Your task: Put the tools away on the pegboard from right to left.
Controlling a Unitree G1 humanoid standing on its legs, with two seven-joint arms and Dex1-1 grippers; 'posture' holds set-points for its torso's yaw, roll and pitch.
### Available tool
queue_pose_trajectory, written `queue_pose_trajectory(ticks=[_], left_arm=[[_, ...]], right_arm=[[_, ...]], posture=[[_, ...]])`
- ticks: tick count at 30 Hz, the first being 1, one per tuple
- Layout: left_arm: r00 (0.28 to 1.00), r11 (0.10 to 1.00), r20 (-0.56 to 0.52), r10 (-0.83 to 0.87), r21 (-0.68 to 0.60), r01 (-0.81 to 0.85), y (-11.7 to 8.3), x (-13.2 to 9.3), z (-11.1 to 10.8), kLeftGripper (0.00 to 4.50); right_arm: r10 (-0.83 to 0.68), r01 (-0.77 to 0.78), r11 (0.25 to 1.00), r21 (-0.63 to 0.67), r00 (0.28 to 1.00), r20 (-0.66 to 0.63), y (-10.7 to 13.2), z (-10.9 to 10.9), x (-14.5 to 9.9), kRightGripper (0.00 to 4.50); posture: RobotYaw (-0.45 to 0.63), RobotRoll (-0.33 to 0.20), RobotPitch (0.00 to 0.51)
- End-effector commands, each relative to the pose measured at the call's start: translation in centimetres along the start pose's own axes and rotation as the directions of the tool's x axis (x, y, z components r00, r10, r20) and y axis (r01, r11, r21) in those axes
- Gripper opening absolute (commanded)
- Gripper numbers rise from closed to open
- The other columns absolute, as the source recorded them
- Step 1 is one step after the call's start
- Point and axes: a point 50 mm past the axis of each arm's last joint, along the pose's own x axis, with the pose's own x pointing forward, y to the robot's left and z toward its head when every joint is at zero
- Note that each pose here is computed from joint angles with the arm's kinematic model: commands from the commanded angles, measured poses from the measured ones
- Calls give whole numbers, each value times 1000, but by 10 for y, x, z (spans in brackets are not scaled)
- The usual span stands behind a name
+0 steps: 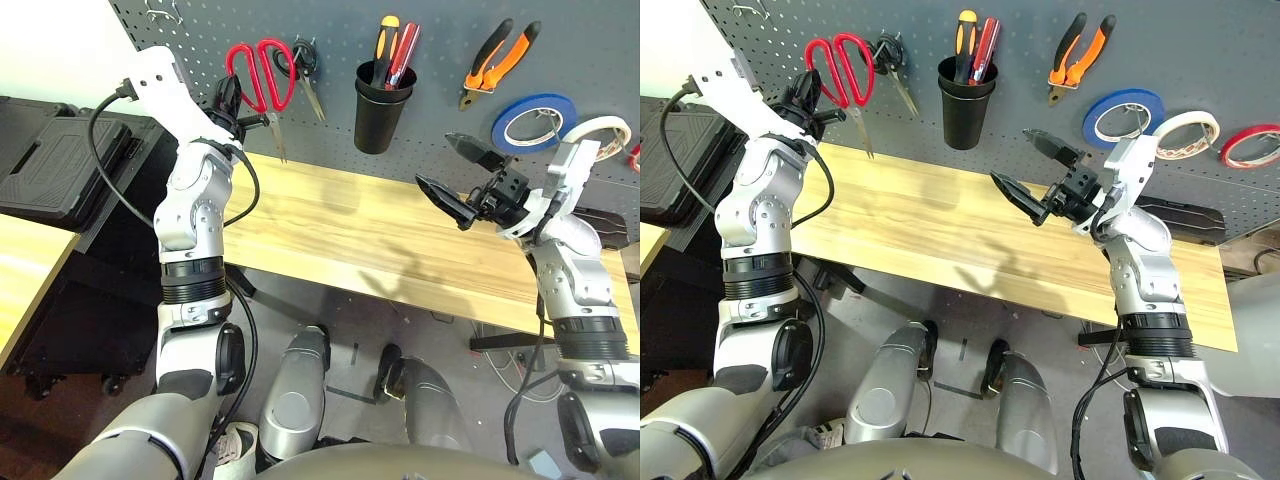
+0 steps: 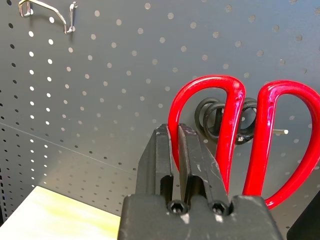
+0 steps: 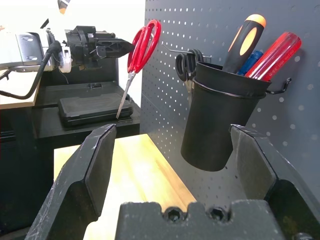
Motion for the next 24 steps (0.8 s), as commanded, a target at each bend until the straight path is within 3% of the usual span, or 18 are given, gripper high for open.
queue_pose_trajectory(ticks=[1, 24], left_arm=[[1000, 1000, -6, -7, 9, 7, -2, 2, -2, 25], [998, 999, -55, 19, 41, -17, 2, 17, -11, 25]], right_arm=[[4, -4, 1000, -7, 1000, 4, -1, 3, -3, 4500], [-20, 20, 1000, -21, 1000, 7, 0, 1, 0, 4500]], posture=[[291, 0, 206], [261, 0, 203]])
